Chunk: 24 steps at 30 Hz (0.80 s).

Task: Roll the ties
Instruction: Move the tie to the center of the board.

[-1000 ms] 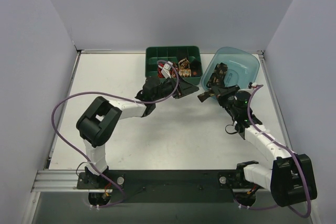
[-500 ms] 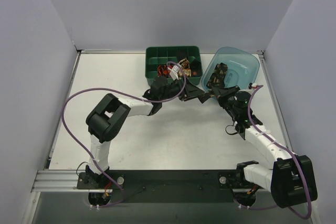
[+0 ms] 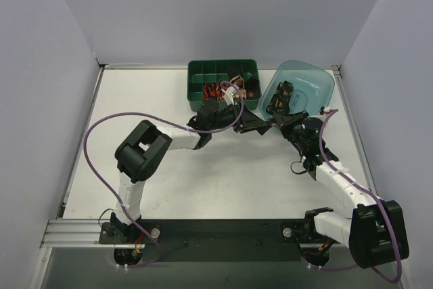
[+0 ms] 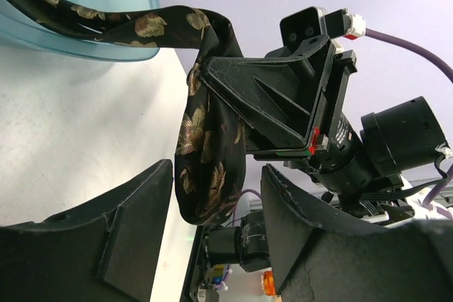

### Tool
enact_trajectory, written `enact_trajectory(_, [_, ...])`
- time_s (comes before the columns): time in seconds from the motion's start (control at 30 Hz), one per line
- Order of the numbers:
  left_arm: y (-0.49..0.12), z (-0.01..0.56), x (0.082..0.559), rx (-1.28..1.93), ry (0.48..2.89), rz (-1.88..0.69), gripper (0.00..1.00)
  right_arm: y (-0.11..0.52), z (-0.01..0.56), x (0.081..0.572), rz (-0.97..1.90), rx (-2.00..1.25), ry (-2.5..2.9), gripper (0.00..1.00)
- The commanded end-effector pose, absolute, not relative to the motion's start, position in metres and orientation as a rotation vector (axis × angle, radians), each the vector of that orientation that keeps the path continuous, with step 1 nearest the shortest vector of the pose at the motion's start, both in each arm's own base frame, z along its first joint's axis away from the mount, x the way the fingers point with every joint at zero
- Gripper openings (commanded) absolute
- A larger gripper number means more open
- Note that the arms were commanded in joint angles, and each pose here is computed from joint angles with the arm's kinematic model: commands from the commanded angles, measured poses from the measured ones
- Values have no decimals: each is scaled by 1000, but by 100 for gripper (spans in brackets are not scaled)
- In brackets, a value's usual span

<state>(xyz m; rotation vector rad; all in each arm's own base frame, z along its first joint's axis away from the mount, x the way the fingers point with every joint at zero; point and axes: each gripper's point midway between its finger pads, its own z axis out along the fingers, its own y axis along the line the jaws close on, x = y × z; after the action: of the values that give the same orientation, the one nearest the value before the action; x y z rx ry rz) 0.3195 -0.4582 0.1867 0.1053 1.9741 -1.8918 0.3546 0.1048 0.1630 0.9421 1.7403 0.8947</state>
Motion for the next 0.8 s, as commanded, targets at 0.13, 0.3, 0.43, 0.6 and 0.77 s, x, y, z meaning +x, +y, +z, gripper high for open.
enact_trajectory(0.13, [-466,211,310,230,1927,-1954,63,102,198,365,859,817,1685,0])
enact_trajectory(0.3, [-462,211,311,185,1948,-1957,66,103,205,368,878,767,1652,0])
enact_trajectory(0.43, [-454,207,318,85,1962,-1948,68,105,211,369,897,743,1628,0])
enact_trajectory(0.6, [-448,208,322,-38,1955,-1951,70,97,206,371,838,792,1645,0])
enact_trajectory(0.77, [-448,215,324,-81,1926,-1973,71,94,203,371,808,794,1652,0])
